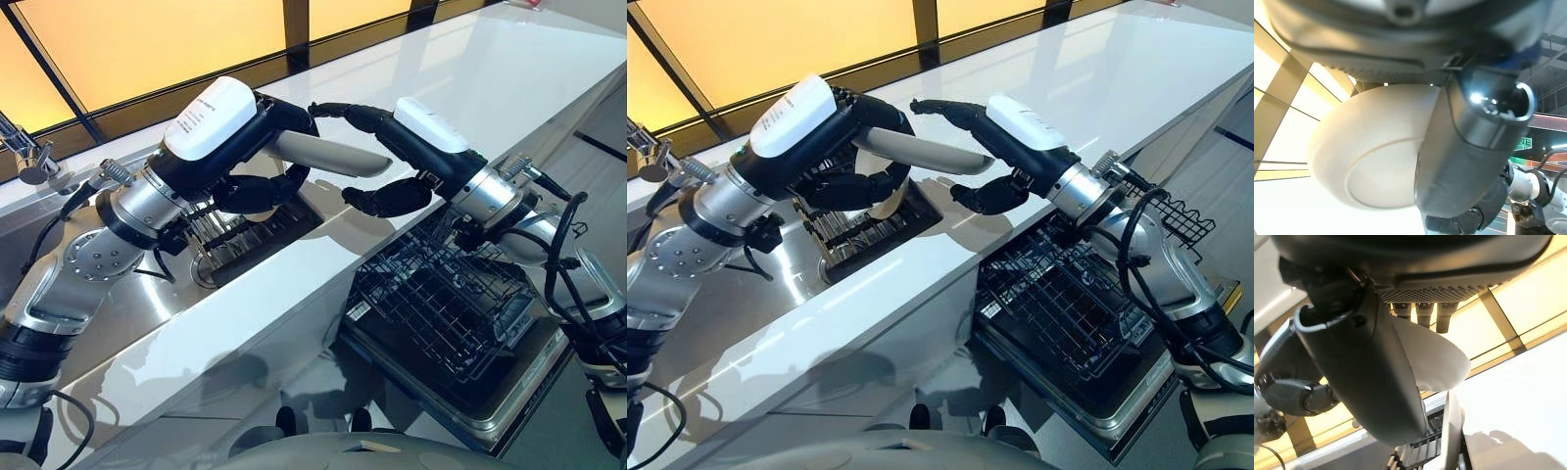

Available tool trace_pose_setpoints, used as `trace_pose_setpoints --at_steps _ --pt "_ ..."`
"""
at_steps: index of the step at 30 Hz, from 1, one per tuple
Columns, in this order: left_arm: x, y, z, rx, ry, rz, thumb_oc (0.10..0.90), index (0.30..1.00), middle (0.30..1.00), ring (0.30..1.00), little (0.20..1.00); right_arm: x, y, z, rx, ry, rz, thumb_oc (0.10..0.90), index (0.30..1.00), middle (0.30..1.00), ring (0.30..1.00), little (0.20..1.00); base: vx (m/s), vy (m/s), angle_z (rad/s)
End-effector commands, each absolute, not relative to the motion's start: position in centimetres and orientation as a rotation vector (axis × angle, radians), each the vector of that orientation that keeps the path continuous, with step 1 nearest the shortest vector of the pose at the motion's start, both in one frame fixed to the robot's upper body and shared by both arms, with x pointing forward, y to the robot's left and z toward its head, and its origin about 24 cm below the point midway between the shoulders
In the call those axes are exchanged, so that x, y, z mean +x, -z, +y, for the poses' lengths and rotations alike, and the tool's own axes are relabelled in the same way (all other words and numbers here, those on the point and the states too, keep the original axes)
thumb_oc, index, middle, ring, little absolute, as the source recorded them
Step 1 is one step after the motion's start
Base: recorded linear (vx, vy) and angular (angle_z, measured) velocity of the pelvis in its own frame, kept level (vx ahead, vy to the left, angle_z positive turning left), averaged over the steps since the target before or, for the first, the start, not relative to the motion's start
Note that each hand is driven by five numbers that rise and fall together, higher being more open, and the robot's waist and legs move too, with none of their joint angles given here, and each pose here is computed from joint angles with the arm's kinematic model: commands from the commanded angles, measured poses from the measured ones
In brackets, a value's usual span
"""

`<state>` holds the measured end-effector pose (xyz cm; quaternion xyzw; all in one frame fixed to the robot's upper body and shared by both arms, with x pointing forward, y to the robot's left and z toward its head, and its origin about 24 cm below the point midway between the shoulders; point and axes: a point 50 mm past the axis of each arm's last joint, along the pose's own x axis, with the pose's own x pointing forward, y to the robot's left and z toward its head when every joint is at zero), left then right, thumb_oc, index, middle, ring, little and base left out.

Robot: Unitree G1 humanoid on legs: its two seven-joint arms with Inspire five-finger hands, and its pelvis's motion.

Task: Pick up plates and place into dishwasher.

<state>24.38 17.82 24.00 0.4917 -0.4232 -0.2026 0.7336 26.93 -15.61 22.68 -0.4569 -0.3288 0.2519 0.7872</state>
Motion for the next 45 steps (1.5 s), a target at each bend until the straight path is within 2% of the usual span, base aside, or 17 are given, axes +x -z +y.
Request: trace_pose_setpoints --at_steps 1,13,15,16,17,21,25,32,35,38,42,45 --pt "24.2 -28.1 16.7 0.958 0.365 -1.136 0.100 0.300 0.300 0.300 0.200 25.3 -28.1 -13.2 -0.870 -0.524 -1.022 0.100 0.300 0.300 0.300 0.200 0.00 0.000 0.00" --pt "24.5 -27.4 16.7 0.859 0.396 -1.085 0.100 0.300 0.300 0.300 0.200 25.6 -28.3 -14.2 -0.777 -0.337 -1.053 0.100 0.300 0.300 0.300 0.200 0.00 0.000 0.00" --pt "24.7 -27.1 16.8 0.820 0.405 -1.054 0.306 0.476 0.476 0.476 0.406 25.7 -28.3 -14.5 -0.739 -0.299 -1.062 0.100 0.300 0.300 0.300 0.200 0.00 0.000 0.00" --pt "24.8 -26.9 16.8 0.800 0.406 -1.036 0.306 0.476 0.476 0.476 0.406 25.8 -28.3 -14.7 -0.729 -0.281 -1.067 0.100 0.300 0.300 0.300 0.200 0.00 0.000 0.00" --pt "25.1 -26.8 17.1 0.767 0.399 -1.006 0.800 0.900 0.900 0.900 0.900 25.8 -28.3 -14.9 -0.714 -0.260 -1.067 0.100 0.300 0.300 0.300 0.200 0.00 0.000 0.00" --pt "25.8 -25.8 17.9 0.673 0.367 -0.916 0.800 0.900 0.900 0.900 0.900 26.2 -28.2 -16.4 -0.684 -0.122 -1.069 0.100 0.300 0.300 0.300 0.200 0.00 0.000 0.00" --pt "26.5 -24.9 19.7 0.658 0.255 -0.848 0.800 0.900 0.900 0.900 0.900 26.6 -28.0 -19.2 -0.654 0.099 -1.063 0.100 0.300 0.300 0.300 0.200 0.00 0.000 0.00" --pt "26.4 -23.6 25.4 0.754 0.003 -0.720 0.800 0.900 0.900 0.900 0.900 26.7 -25.8 -27.7 -0.692 0.570 -0.878 0.100 0.300 0.300 0.300 0.200 0.00 0.000 0.00" --pt "25.7 -22.8 27.9 0.716 -0.074 -0.646 0.800 0.900 0.900 0.900 0.900 25.7 -24.4 -32.1 -0.670 0.755 -0.743 0.100 0.300 0.300 0.300 0.200 0.04 -0.033 -0.02" --pt "25.4 -21.7 29.3 0.674 -0.120 -0.584 0.800 0.900 0.900 0.900 0.900 24.7 -23.1 -35.0 -0.632 0.909 -0.658 0.100 0.300 0.300 0.300 0.200 0.05 -0.045 -0.03" --pt "25.6 -20.2 30.4 0.657 -0.168 -0.510 0.800 0.900 0.900 0.900 0.900 23.8 -21.4 -37.9 -0.660 1.042 -0.530 0.100 0.300 0.300 0.300 0.200 0.07 -0.058 -0.04" --pt "25.6 -19.7 31.0 0.639 -0.185 -0.482 0.800 0.900 0.900 0.900 0.900 23.6 -20.1 -38.8 -0.713 1.033 -0.427 0.100 0.300 0.300 0.300 0.200 0.08 -0.072 -0.02"
